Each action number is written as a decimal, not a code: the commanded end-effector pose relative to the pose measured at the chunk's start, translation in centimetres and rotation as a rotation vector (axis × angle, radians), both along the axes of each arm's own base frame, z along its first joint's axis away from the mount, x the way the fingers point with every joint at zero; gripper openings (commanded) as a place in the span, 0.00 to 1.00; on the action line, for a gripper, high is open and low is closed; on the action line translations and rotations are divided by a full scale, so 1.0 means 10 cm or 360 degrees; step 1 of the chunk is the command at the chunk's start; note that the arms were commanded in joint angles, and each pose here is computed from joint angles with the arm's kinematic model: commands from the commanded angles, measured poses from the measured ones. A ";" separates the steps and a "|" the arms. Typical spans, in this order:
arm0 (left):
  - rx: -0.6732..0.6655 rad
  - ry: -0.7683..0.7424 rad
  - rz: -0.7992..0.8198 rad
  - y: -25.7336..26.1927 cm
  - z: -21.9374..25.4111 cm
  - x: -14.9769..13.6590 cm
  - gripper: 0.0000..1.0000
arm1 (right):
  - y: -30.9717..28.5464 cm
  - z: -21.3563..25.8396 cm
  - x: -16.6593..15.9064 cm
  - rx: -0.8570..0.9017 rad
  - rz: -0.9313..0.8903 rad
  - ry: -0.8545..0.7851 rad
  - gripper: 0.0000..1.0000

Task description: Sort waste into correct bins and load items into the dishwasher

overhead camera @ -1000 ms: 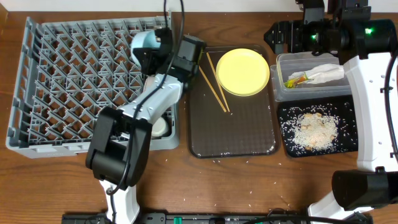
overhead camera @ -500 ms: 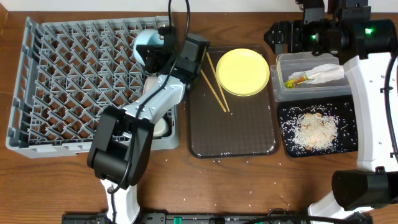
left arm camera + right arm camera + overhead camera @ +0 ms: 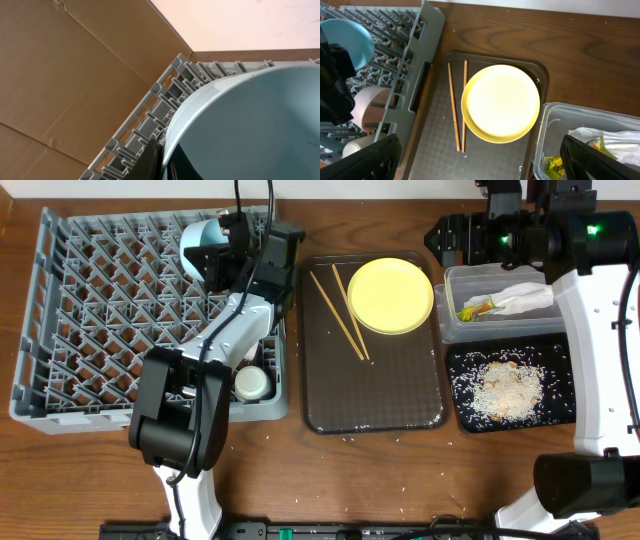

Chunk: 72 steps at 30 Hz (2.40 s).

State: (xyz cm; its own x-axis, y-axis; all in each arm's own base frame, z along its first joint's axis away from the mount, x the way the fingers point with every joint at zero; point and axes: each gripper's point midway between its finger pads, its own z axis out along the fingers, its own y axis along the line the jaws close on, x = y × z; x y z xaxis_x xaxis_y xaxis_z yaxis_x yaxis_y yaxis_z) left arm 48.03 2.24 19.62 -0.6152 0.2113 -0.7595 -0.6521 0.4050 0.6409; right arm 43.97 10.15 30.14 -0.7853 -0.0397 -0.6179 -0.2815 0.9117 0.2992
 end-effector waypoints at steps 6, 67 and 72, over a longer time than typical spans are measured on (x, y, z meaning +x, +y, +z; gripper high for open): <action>-0.0003 0.0051 -0.0031 -0.03 -0.12 0.02 0.07 | 0.03 0.04 -0.01 0.0001 0.0007 -0.0015 0.99; -0.0040 0.0473 -0.0559 -1.03 -0.65 -0.04 0.62 | 0.03 0.04 -0.01 0.0001 0.0007 -0.0015 0.99; -0.0184 0.0392 -0.0696 -1.17 -0.44 0.06 0.67 | 0.03 0.04 -0.01 0.0001 0.0008 -0.0015 0.99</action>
State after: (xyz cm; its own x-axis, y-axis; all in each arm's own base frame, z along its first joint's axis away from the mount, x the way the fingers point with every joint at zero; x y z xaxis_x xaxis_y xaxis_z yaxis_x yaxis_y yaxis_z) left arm 47.81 -8.44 13.33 -0.6948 0.4310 -0.5758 -0.2571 0.5988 0.7585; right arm 43.96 10.15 30.13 -0.7858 -0.0398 -0.6173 -0.2813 0.9117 0.2993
